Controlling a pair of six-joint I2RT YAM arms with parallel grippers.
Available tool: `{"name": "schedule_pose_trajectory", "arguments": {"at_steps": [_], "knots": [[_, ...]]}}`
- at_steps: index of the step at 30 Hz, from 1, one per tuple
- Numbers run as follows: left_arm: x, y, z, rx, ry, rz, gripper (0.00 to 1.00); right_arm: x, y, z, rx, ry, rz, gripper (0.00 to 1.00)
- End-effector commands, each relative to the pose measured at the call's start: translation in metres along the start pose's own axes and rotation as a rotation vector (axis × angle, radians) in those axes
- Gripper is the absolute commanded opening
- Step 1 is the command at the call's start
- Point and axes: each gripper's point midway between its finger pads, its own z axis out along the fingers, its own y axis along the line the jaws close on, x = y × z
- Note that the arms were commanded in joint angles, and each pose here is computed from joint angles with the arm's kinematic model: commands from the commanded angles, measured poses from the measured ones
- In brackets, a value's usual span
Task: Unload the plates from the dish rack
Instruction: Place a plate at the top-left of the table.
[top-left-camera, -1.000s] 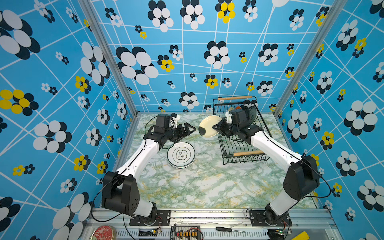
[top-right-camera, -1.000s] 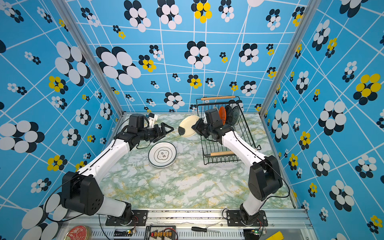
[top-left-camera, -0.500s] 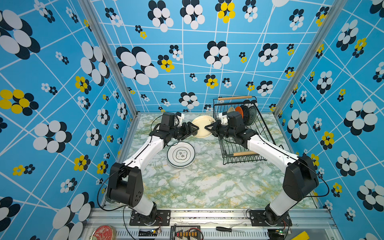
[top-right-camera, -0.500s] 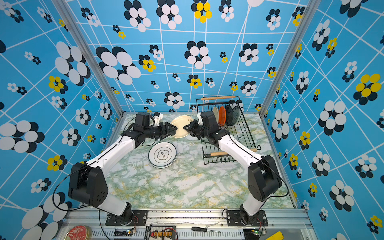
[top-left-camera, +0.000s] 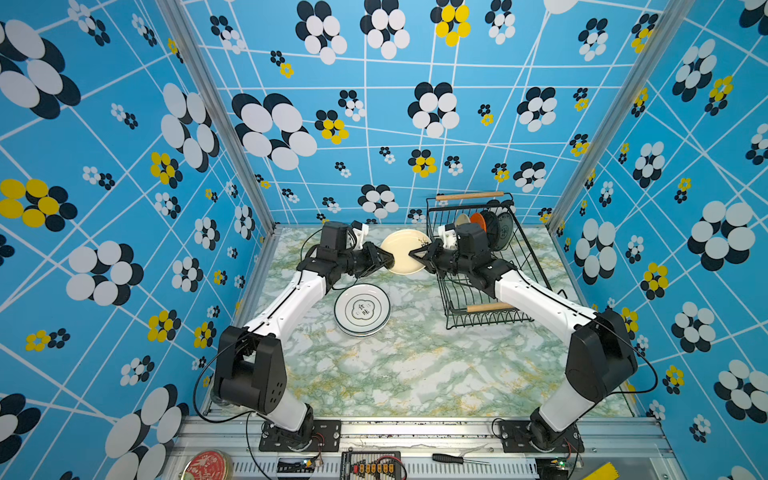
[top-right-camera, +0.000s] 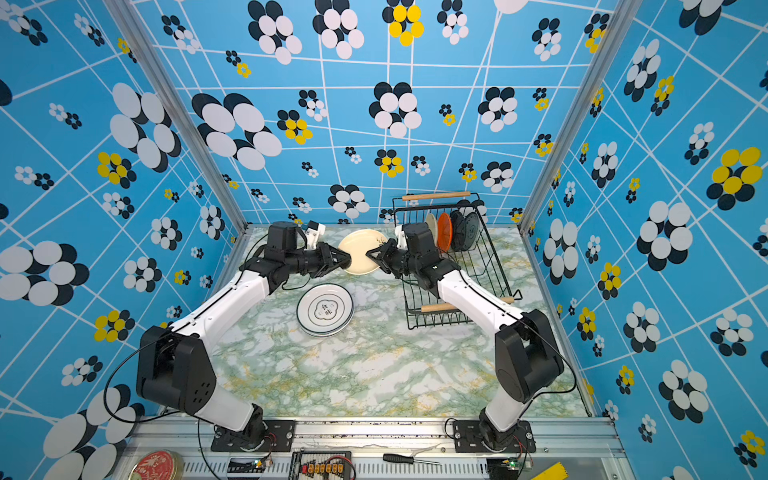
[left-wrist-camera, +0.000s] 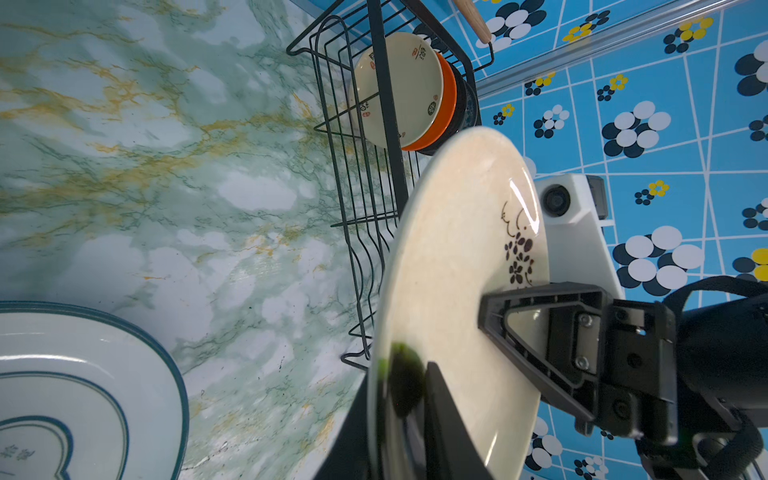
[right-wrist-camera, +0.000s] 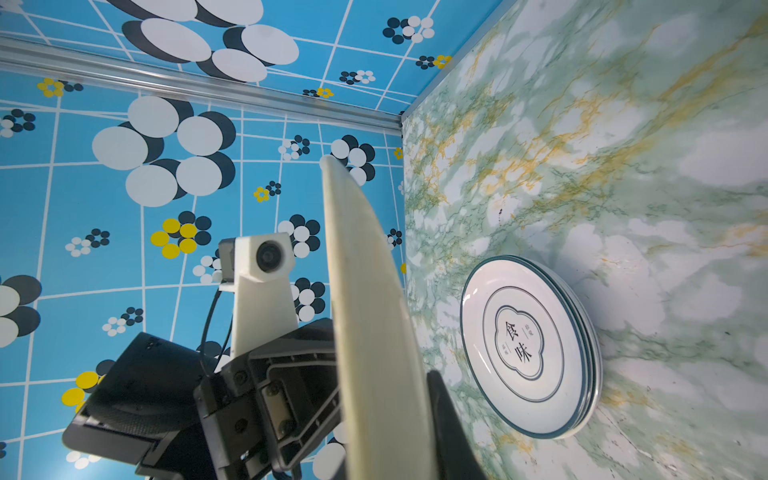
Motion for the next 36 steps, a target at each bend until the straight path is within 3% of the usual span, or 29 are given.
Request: {"name": "schedule_pose_trajectory", "arguments": {"at_steps": [1,4,10,12,18,26,32,36], "knots": [[0.005,-0.007,0.003,0.018,0.028,0.026,0.15,0.005,0.022,-0.001,-0.075,0.017,-0.037,0.22],[0.004,-0.008,0.003,0.018,0.031,0.027,0.12,0.005,0.024,-0.001,-0.082,0.016,-0.043,0.31],[0.003,-0.005,-0.001,-0.008,0.029,0.026,0.04,0.005,0.022,0.0,-0.066,0.02,-0.063,0.62],[0.0,-0.003,-0.005,-0.019,0.02,0.027,0.03,0.004,0.021,-0.001,-0.046,0.018,-0.082,0.67],[-0.015,0.004,-0.024,-0.053,-0.023,0.025,0.0,-0.006,-0.004,-0.014,0.188,-0.001,-0.186,0.99],[-0.045,0.028,-0.049,-0.13,-0.106,0.007,0.0,-0.034,-0.013,-0.046,0.441,-0.049,-0.354,0.99],[-0.078,0.069,-0.062,-0.287,-0.18,-0.015,0.0,-0.082,-0.04,-0.109,0.899,-0.188,-0.583,0.99],[-0.1,0.097,-0.068,-0.366,-0.223,-0.028,0.0,-0.106,-0.052,-0.13,1.069,-0.224,-0.667,0.99]]}}
